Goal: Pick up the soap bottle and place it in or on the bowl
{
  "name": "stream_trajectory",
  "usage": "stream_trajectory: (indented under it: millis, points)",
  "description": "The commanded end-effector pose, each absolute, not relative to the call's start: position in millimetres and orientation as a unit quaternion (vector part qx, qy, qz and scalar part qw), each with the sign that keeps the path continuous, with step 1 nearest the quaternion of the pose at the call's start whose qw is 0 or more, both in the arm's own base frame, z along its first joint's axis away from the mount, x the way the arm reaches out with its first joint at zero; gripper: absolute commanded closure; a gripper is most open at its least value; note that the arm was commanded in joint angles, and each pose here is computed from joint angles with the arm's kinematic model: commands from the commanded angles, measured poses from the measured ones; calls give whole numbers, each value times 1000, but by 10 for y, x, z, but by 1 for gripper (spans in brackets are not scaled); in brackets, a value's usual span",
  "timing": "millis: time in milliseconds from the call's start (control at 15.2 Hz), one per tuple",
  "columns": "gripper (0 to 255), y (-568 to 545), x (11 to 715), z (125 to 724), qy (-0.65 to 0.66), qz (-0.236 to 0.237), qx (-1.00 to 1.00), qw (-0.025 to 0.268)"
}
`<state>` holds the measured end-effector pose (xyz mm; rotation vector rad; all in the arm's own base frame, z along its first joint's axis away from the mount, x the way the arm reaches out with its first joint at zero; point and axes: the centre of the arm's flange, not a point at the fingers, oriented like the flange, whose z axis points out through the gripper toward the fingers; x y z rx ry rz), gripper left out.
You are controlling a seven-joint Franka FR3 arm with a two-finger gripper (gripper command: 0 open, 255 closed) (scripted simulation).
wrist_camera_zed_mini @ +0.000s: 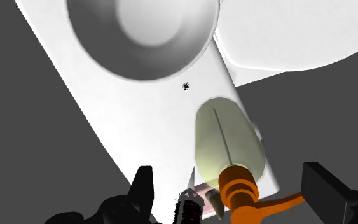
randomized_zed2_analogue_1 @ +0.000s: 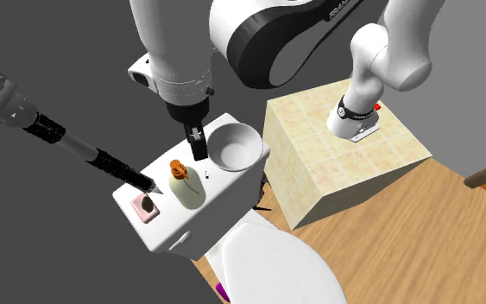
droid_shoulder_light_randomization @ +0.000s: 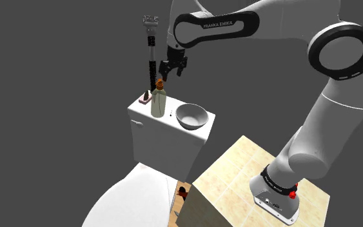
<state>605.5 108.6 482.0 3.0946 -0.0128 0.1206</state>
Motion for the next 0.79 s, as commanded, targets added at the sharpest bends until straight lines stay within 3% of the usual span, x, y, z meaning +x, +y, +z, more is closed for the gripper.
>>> stream_trajectory:
  millis: [0, 264, 726]
  points:
    - [0, 1191, 6309, 4741, -8, 41, 999, 25]
    - [0, 1334, 6747, 4561, -14, 44, 998, 30]
    - [0, 1311, 6779, 4194, -14, 44, 998, 30]
